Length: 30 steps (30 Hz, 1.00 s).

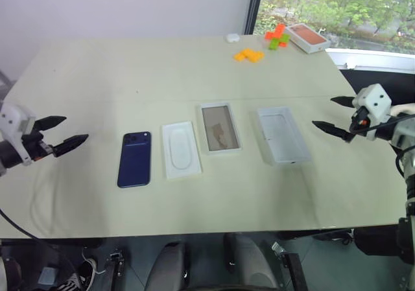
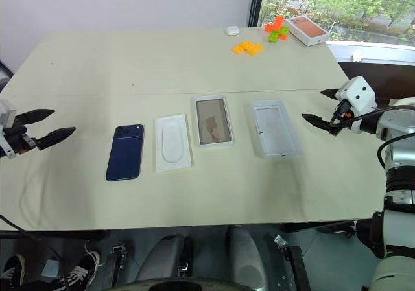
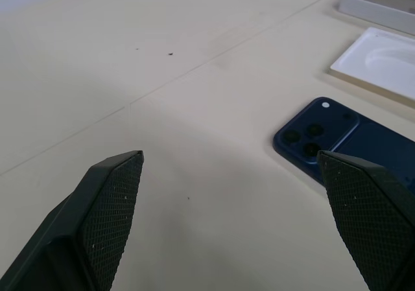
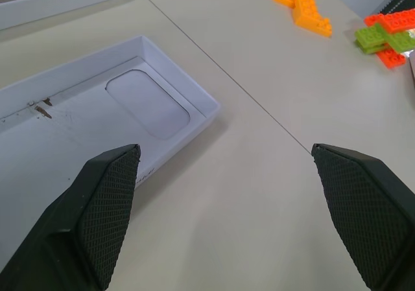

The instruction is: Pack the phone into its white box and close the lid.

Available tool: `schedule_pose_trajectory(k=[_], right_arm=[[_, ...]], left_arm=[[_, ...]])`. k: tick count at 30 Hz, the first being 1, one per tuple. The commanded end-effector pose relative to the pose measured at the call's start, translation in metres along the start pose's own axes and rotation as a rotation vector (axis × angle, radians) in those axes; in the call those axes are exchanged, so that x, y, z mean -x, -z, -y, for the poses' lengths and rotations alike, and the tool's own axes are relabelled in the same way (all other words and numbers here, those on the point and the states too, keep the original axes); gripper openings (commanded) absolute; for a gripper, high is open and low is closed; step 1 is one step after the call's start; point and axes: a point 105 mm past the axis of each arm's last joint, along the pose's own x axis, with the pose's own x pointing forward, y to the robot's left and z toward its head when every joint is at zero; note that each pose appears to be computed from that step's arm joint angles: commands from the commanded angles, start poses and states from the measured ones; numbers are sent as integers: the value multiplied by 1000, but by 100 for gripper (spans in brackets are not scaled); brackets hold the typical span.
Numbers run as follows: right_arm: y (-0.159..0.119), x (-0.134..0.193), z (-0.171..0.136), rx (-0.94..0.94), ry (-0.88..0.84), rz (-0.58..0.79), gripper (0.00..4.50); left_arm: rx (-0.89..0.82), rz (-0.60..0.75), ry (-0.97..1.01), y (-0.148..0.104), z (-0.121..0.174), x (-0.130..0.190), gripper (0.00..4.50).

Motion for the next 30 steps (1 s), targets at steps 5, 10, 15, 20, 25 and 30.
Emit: schedule_pose_trajectory(k=[5,10,15,20,25,30], right_arm=[[-13,1,5,35,21,42,444],[-14,-1,4,42,24,42,444],[-14,-3,3,37,24,46,444],[-15,-7,2,35,25,53,444],[-20,-12,0,23,16,71,444],[-25,-17,-6,23,-2,90,444]], left_arm=[[-15,57,-21,-20,-6,-1,450],[3,65,8,-24,-4,-2,450],[4,39,-7,-22,-4,-4,450],[47,25,-25,-22,-7,-9,450],[150,77,-66,-39,-11,-14,450],[188,156,-79,-55,-9,-20,450]])
